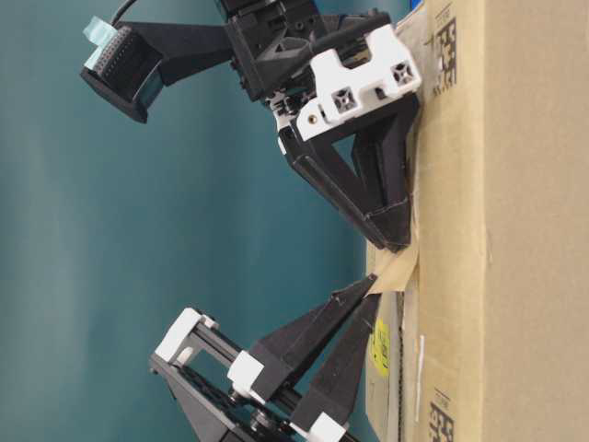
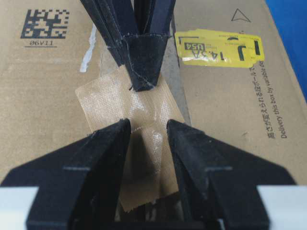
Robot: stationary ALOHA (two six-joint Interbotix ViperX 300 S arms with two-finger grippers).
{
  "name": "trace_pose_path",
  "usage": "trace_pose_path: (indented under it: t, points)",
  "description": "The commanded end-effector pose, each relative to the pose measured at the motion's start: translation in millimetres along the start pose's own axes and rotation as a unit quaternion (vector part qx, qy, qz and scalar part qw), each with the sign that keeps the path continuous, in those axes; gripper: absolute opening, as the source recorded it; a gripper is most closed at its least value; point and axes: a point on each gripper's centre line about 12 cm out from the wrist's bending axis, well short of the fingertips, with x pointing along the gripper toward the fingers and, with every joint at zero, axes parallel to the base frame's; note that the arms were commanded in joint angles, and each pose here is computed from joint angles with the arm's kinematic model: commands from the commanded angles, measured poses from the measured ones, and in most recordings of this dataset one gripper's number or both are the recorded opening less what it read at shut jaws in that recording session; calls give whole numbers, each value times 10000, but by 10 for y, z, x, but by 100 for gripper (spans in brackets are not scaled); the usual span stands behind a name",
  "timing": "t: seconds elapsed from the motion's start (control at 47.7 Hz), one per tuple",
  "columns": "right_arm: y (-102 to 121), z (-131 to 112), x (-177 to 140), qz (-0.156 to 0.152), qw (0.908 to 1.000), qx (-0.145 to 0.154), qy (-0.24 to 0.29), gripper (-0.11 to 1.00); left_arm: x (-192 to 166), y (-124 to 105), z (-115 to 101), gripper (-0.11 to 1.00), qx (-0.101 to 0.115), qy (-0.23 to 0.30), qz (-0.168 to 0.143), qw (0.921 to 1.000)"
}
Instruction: Apply tape along the seams of the closed cardboard box to seal it securely.
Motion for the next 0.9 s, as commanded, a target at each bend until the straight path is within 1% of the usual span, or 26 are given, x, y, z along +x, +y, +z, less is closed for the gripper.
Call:
trace_pose_path:
  t: [0.0,0.126,0.189,0.272,0.398,0.482,0.524,0.587,0.712,0.796,0.838,0.88]
  points:
    - [-5,18,-6,-14,10000,18,37,41,-15,107,42,0,0,-56,152,9999]
    - [-6,5,-11,-20,10000,18,90,41,-10,133,9,0,-28,-4,127,9999]
    - [-6,8,-14,-20,10000,18,90,41,-9,135,-2,0,-13,29,48,10000]
    - [-5,12,-12,-20,10000,18,90,41,-4,115,17,0,33,49,-137,9999]
    - [-4,18,-10,-19,10000,18,83,41,20,141,14,1,1,112,-335,9994]
    - [-4,24,-9,-18,10000,18,75,41,47,142,15,1,55,138,-447,9989]
    - [-3,30,-7,-18,10000,18,67,41,59,158,13,3,89,148,-468,9988]
    - [-2,36,-10,-17,10000,18,60,41,76,181,20,14,127,143,-461,9988]
    - [-2,36,-5,-17,10000,18,60,41,110,237,17,51,129,151,-420,9989]
    - [-3,38,-5,-19,10000,25,52,41,126,267,0,74,188,174,-422,9988]
    - [-2,38,-5,-16,10000,26,52,41,126,278,3,83,257,174,-430,9986]
    - [-3,38,-5,-19,10000,33,52,41,129,284,-2,84,329,184,-460,9982]
